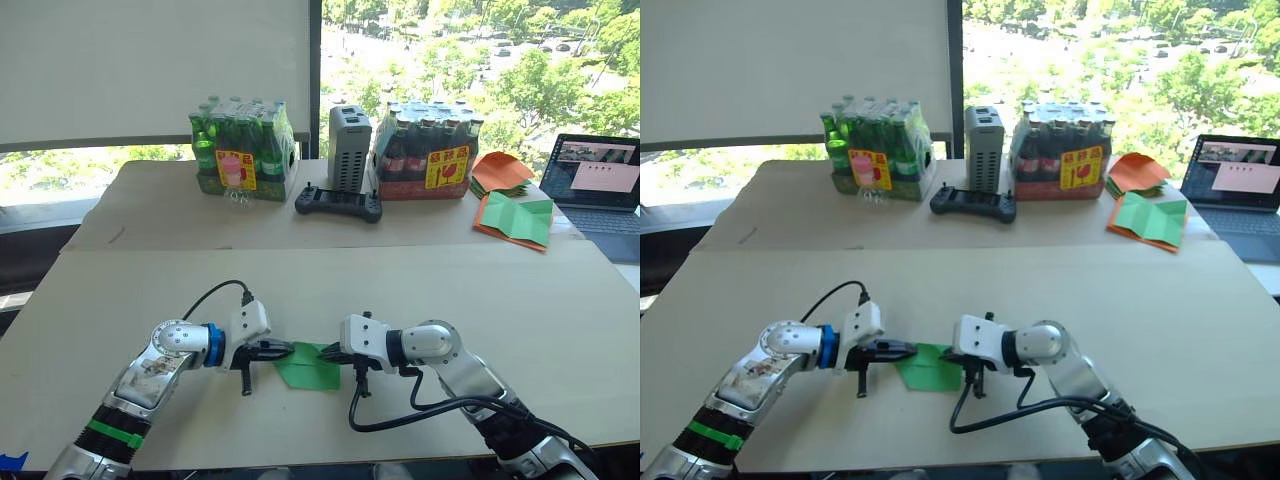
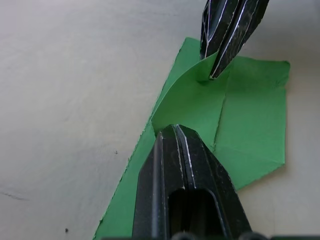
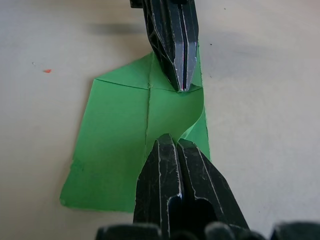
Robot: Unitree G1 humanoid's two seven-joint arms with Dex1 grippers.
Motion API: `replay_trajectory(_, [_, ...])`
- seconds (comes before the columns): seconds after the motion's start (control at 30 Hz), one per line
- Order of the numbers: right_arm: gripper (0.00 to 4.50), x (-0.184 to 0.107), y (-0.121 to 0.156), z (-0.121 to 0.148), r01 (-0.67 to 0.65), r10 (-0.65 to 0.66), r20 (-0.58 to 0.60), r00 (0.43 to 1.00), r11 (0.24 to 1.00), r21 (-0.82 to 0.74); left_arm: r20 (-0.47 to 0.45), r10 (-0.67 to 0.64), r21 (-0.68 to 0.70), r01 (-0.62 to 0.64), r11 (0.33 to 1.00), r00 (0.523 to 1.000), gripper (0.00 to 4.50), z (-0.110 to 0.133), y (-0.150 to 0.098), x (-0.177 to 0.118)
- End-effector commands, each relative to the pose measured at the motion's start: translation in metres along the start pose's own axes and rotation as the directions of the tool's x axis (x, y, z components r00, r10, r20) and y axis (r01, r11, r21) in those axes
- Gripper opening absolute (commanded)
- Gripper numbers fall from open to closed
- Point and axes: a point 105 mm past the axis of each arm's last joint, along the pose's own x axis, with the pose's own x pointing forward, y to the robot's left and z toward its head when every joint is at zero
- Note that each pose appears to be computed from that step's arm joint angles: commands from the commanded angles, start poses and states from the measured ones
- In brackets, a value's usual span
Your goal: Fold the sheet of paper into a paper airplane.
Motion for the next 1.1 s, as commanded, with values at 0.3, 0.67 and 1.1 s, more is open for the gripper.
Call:
replay_trajectory(0.3, [1.91, -0.005, -0.011, 0.031, 0.100, -0.104, 0.113, 0.988, 0.994, 0.047, -0.068, -0.022, -0.020, 0.020, 1.000, 0.997, 0.00, -0.024, -0.010, 0.005])
replay_trajectory(0.67, [0.75, 0.007, 0.005, 0.035, 0.057, -0.055, 0.090, 0.994, 0.998, -0.026, -0.066, -0.015, -0.016, 0.014, 1.000, 0.998, 0.00, -0.024, -0.009, 0.005])
replay_trajectory(1.1, [0.02, 0.025, 0.006, 0.016, 0.036, -0.036, 0.014, 0.999, 0.999, 0.003, -0.072, -0.008, 0.000, 0.008, 1.000, 0.997, 0.00, -0.024, -0.009, 0.004])
